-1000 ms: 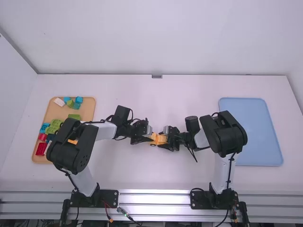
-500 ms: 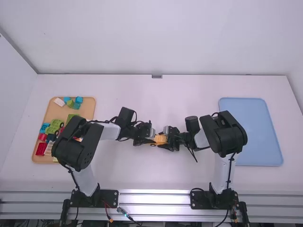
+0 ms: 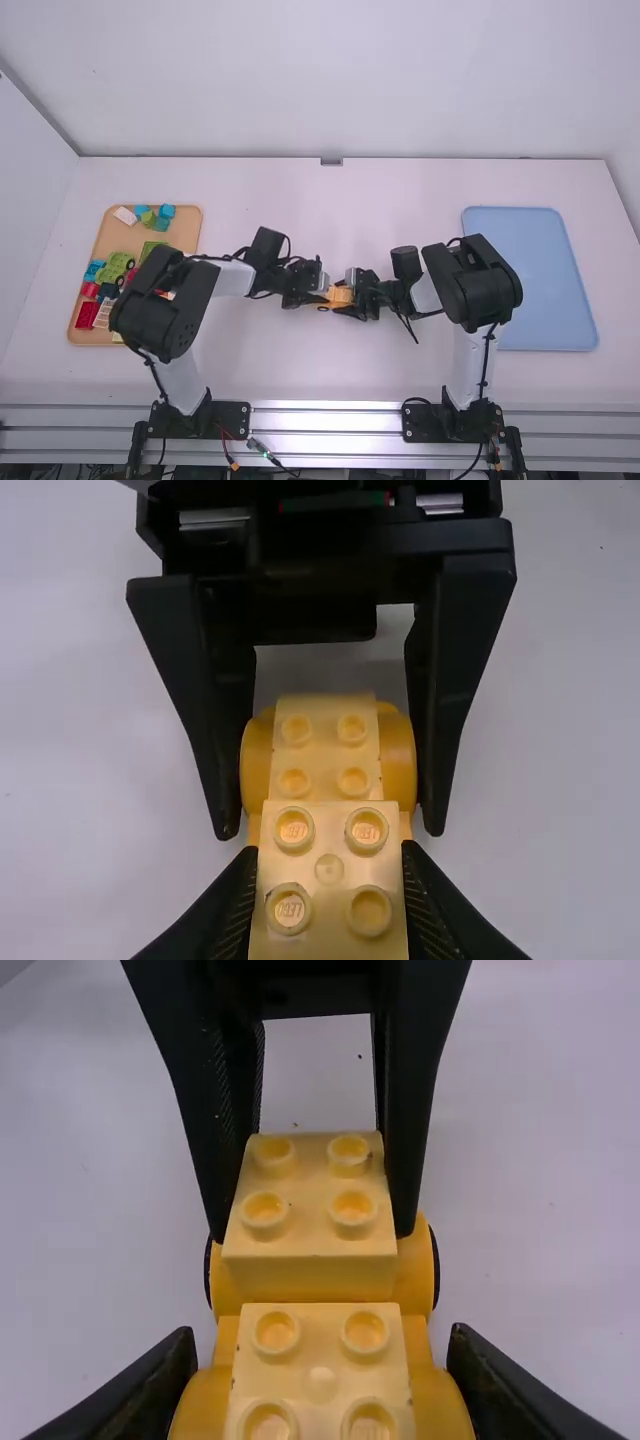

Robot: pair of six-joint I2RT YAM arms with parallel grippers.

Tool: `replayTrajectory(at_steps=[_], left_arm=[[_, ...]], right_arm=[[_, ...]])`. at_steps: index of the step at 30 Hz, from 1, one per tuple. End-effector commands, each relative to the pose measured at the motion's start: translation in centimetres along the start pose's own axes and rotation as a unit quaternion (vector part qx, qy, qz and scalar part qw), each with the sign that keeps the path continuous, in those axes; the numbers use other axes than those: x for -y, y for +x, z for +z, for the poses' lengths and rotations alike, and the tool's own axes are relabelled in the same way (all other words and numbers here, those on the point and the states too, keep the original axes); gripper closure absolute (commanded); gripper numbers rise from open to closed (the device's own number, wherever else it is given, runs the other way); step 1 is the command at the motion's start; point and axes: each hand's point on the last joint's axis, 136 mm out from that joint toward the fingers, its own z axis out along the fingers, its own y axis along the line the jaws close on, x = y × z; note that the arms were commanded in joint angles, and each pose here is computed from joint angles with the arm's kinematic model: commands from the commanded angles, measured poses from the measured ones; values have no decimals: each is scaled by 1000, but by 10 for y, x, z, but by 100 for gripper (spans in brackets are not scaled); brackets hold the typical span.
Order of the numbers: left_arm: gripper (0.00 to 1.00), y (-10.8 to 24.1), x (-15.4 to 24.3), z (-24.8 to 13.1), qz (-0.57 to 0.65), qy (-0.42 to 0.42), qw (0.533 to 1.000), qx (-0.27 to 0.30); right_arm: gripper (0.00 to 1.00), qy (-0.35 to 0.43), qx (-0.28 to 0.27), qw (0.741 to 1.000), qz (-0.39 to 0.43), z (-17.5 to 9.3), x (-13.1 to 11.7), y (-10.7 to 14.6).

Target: Assemble lego blocks to make yellow taxi

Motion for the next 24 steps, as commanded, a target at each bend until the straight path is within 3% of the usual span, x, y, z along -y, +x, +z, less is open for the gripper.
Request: replayTrajectory(at_steps=[1, 5, 7, 9, 12, 13, 14, 24], left_arm=[[98, 0, 5, 7, -5, 15, 1000, 5], [98, 1, 5, 7, -17, 15, 1000, 4], [92, 1, 5, 7, -19, 15, 1000, 4], [62, 1, 6, 7, -16, 15, 1000, 4], [50, 2, 4, 6, -17, 13, 1000, 4], [35, 2, 3, 6, -16, 11, 1000, 5], [31, 0, 1, 6, -12, 8, 1000, 7], [15, -16, -26, -5, -57, -37, 997, 35]], right_arm=[[50, -2, -2, 1000, -1, 2, 0, 3], [49, -2, -2, 1000, -1, 2, 0, 3], [49, -2, -2, 1000, -1, 2, 0, 3], [49, -2, -2, 1000, -1, 2, 1, 2], [48, -2, -2, 1000, 1, 2, 0, 3], [49, -2, -2, 1000, 1, 2, 0, 3], [48, -2, -2, 1000, 1, 2, 0, 3], [49, 6, -3, 1000, 9, -2, 4, 5]])
